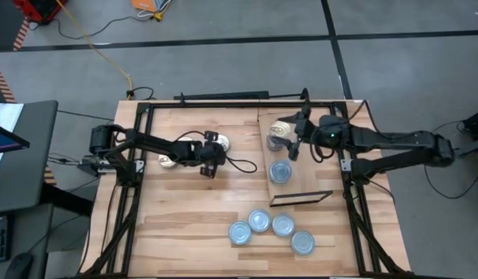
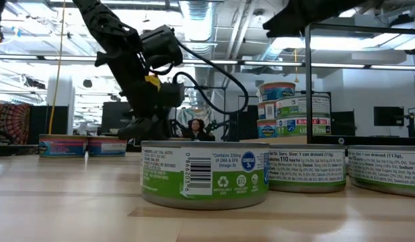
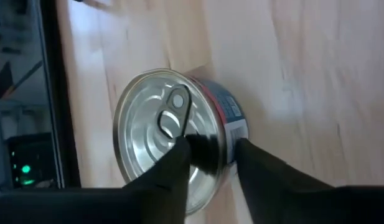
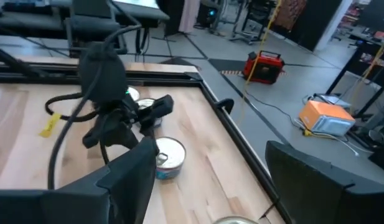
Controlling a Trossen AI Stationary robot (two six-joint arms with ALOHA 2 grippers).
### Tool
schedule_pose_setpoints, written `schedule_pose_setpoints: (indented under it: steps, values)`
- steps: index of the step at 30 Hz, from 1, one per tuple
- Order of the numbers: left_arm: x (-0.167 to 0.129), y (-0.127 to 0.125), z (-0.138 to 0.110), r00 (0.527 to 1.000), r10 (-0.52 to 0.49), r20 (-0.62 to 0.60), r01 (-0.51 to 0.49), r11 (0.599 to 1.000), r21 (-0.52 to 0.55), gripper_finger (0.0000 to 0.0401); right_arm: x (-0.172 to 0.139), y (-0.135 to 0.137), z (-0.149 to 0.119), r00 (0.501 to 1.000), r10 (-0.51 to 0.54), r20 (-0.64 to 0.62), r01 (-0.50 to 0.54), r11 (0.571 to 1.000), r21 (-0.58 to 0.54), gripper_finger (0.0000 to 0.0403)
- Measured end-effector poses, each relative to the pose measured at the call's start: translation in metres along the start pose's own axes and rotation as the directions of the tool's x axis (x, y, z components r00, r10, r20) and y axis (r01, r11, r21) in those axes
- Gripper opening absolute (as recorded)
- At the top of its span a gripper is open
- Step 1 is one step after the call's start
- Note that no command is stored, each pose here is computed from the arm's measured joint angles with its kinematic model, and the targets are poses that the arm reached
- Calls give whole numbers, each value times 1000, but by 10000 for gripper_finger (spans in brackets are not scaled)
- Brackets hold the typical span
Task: Stack canned seafood by type on shelf
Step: Stack the blue-pink tuna can on top of the other blue-pink tuna can on the shelf
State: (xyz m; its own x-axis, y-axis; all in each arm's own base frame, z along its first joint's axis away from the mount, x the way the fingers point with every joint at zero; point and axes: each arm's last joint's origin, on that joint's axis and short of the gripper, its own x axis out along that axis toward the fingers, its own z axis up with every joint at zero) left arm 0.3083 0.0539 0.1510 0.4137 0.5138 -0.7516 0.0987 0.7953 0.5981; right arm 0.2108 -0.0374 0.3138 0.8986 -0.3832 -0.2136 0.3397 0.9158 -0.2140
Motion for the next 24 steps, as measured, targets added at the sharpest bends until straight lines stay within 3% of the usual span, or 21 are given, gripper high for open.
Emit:
schedule_pose_setpoints:
  steps: [6,12,15,20,24]
  values:
    - [-4,-5,1,1000,-17,-11,17,998,-57,13,0,-2,-5,1000,-13,4,13,1000,28,326]
    - [-10,-12,-3,998,-40,-53,33,992,-125,7,0,1,-4,1000,-2,14,2,999,39,326]
    - [-20,-11,-2,998,-53,-37,47,987,-152,2,-1,1,-4,1000,2,17,-2,999,40,326]
    - [-34,-11,-5,987,-158,7,155,966,-207,0,0,1,-3,1000,2,27,-4,999,52,326]
    - [-42,-8,-4,985,-170,40,174,952,-252,0,-1,2,-2,999,20,43,-23,997,70,326]
